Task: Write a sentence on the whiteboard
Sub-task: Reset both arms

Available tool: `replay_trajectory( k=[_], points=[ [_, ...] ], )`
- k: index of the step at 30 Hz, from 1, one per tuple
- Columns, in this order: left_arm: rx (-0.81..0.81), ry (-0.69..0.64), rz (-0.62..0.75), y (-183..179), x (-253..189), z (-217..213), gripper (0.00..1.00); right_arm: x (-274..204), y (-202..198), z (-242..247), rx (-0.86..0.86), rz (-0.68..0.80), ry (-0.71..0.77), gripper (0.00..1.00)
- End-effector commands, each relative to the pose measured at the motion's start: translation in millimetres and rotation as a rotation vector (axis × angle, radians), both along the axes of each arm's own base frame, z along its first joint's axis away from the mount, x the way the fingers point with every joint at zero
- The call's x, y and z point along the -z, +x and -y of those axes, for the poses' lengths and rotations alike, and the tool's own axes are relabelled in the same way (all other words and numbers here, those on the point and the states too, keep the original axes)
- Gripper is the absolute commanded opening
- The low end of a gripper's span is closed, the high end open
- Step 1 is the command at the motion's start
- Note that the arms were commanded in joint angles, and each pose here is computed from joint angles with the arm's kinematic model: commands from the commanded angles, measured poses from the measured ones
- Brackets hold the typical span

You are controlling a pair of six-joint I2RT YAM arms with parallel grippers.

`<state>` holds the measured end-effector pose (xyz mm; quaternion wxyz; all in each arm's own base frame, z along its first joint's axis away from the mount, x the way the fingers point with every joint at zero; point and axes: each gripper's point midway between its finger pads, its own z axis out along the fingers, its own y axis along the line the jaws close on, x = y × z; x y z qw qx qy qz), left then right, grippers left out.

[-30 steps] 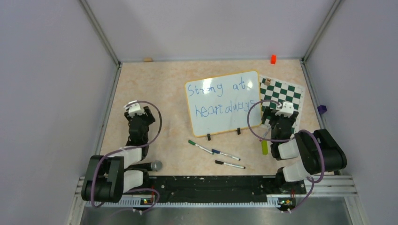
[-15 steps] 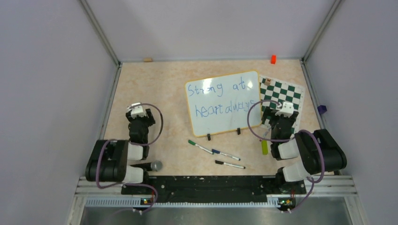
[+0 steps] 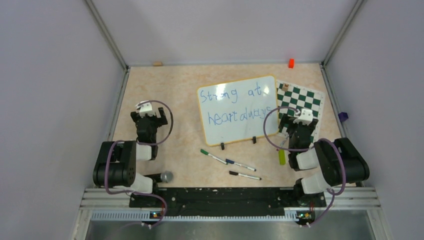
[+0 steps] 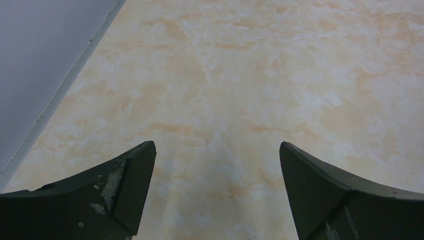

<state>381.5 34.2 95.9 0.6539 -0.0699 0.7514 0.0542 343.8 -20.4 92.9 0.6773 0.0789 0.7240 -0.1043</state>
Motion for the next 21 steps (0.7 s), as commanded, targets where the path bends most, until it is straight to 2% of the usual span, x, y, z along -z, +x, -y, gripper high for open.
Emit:
replay_trajectory(
  k=[1,21],
  points=[
    [0.005,0.0,0.045,4.7,-12.4,0.0,0.99,-17.7,7.7,3.5,0.014,0.065,0.012,0.99],
    [0.007,0.0,0.04,5.2,-11.5,0.3,0.99,-18.2,7.9,3.0,0.013,0.067,0.013,0.99]
  ],
)
